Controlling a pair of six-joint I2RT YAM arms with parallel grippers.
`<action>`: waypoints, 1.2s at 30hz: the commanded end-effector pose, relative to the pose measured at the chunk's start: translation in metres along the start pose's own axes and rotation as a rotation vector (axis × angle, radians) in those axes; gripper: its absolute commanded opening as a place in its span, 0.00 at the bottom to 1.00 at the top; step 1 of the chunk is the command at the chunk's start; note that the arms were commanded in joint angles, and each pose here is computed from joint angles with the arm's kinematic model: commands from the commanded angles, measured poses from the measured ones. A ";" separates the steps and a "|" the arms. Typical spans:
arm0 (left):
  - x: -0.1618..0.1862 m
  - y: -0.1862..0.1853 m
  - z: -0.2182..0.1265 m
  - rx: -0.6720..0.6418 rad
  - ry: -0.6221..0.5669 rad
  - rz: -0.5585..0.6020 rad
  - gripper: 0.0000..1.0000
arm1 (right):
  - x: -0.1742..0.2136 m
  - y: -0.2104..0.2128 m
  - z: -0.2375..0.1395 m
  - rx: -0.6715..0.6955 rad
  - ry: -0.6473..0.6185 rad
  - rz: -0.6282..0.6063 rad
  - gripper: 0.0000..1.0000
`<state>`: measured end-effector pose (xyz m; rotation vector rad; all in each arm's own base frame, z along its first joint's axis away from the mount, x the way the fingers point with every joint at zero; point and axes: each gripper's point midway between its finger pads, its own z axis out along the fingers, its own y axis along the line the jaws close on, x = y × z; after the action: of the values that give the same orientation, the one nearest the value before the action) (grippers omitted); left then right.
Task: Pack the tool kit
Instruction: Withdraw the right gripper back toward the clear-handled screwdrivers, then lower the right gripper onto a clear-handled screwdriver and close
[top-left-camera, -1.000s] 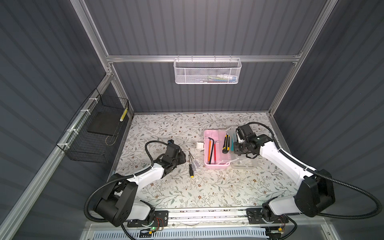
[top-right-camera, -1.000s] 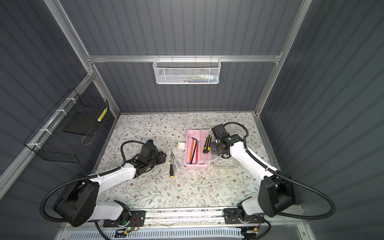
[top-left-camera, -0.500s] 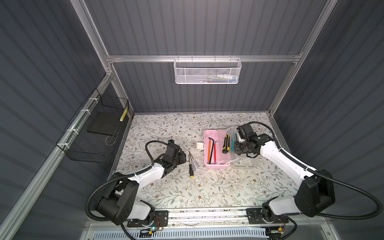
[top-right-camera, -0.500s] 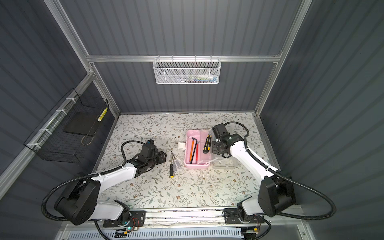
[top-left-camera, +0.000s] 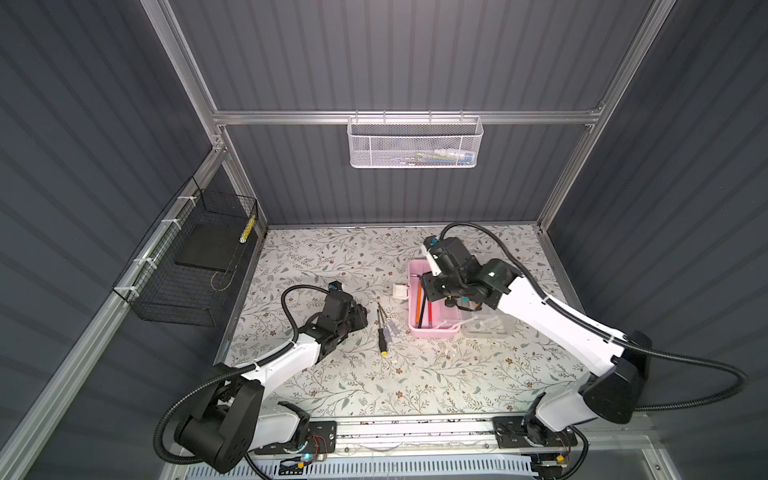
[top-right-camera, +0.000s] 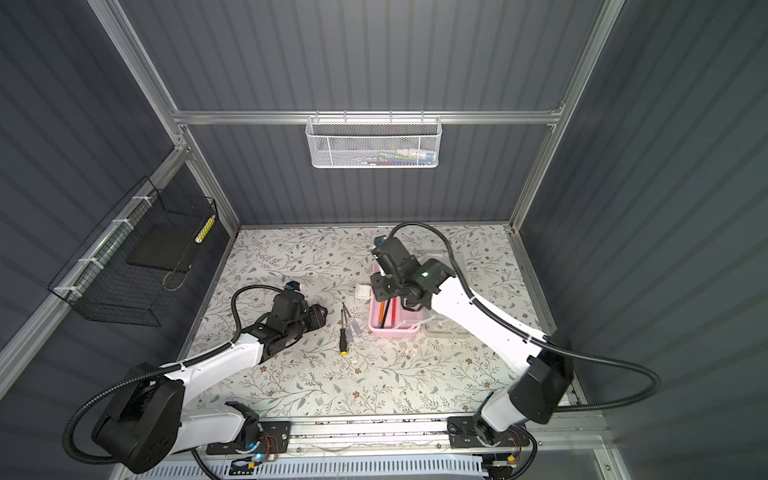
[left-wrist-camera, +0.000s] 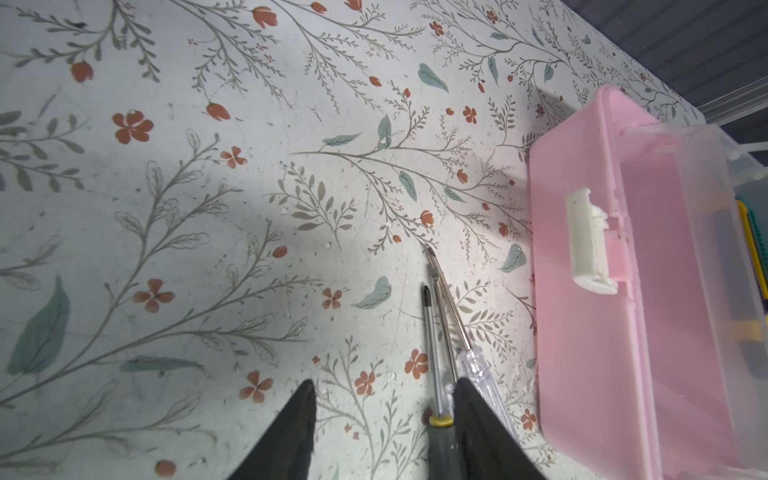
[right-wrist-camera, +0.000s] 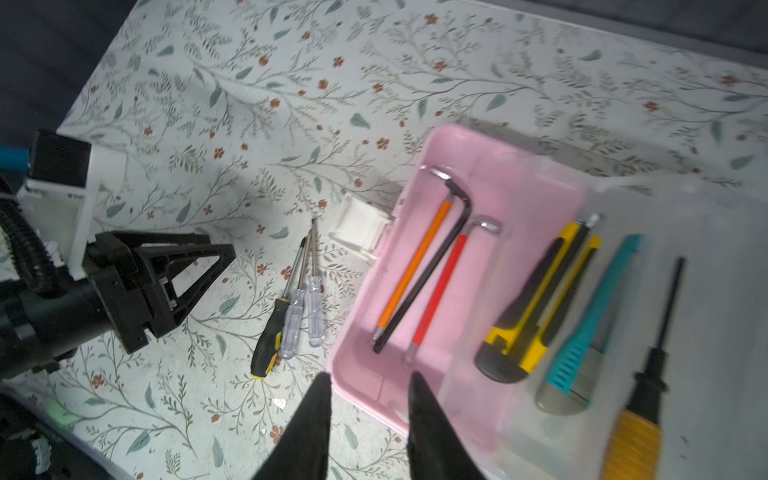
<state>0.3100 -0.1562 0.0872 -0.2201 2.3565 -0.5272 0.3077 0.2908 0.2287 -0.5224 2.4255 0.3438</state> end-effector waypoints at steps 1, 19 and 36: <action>0.004 0.008 -0.008 0.003 0.007 -0.017 0.55 | 0.016 0.033 0.031 -0.052 0.092 -0.038 0.32; 0.005 0.024 -0.009 0.022 0.006 -0.061 0.55 | 0.066 0.061 0.129 -0.047 0.352 -0.109 0.25; 0.014 0.033 -0.006 0.007 0.008 -0.072 0.55 | 0.105 0.051 0.164 0.010 0.463 -0.131 0.31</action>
<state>0.2965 -0.1331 0.0718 -0.2905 2.3606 -0.5820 0.2985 0.3704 0.0548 -0.8031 2.7855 0.2210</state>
